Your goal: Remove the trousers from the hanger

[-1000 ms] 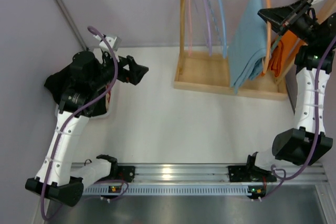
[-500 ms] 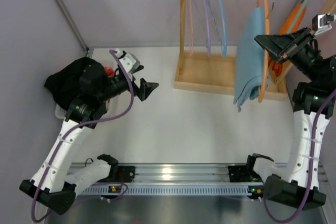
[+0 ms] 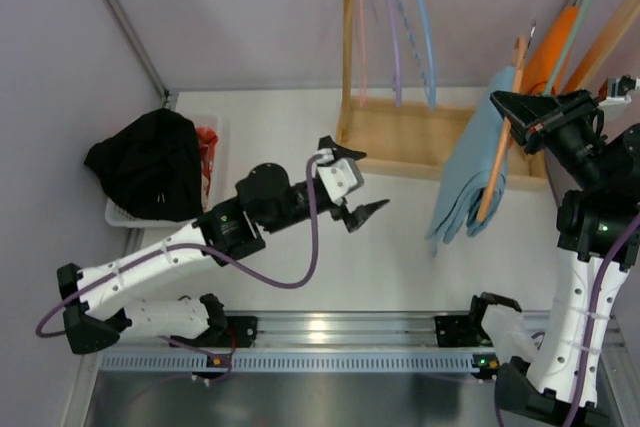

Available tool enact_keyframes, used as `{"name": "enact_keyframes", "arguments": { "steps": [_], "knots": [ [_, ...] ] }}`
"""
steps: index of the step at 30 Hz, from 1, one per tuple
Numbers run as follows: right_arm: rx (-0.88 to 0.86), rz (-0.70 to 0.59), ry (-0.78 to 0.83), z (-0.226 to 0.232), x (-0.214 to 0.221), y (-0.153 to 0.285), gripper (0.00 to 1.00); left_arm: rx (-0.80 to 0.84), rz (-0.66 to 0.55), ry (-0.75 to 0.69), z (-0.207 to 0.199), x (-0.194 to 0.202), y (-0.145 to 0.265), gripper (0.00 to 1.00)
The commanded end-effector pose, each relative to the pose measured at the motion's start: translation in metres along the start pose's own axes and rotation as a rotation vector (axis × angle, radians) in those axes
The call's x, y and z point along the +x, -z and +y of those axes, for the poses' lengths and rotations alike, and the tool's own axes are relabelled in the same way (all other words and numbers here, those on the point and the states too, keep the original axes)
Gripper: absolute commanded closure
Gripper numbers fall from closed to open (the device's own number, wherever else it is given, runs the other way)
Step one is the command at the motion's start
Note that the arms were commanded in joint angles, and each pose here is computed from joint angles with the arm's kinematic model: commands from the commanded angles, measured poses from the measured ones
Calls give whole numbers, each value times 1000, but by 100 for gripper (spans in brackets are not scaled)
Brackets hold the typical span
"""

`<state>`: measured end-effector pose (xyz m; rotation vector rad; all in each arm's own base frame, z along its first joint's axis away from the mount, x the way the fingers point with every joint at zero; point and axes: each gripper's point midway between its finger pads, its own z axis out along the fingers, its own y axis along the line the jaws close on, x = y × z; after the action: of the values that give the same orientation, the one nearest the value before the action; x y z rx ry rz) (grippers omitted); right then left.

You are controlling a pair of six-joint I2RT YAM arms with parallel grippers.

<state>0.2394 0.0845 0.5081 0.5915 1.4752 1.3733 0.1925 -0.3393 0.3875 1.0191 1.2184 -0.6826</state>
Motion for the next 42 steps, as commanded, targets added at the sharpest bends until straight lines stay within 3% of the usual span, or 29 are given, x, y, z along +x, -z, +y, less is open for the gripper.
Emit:
{"name": "enact_keyframes", "arguments": {
  "steps": [1,9,14,21,33,42],
  "knots": [
    [-66,-133,102,37,-9,17,100,-117,-167,26,-11,-51,-15,3],
    [-2,-171,10,20,-6,25,100,-111,-151,140,-74,-50,-56,5],
    [-24,-156,-18,25,-3,26,100,-124,-164,216,-83,-57,-77,16],
    [-82,-150,-49,32,0,29,100,-111,-194,306,-93,-60,-96,16],
    [-128,-169,-64,46,-3,32,100,-174,-296,227,-87,-56,-107,19],
    [-137,-166,-88,51,-2,33,100,-186,-278,196,-93,-40,-121,18]
  ]
}}
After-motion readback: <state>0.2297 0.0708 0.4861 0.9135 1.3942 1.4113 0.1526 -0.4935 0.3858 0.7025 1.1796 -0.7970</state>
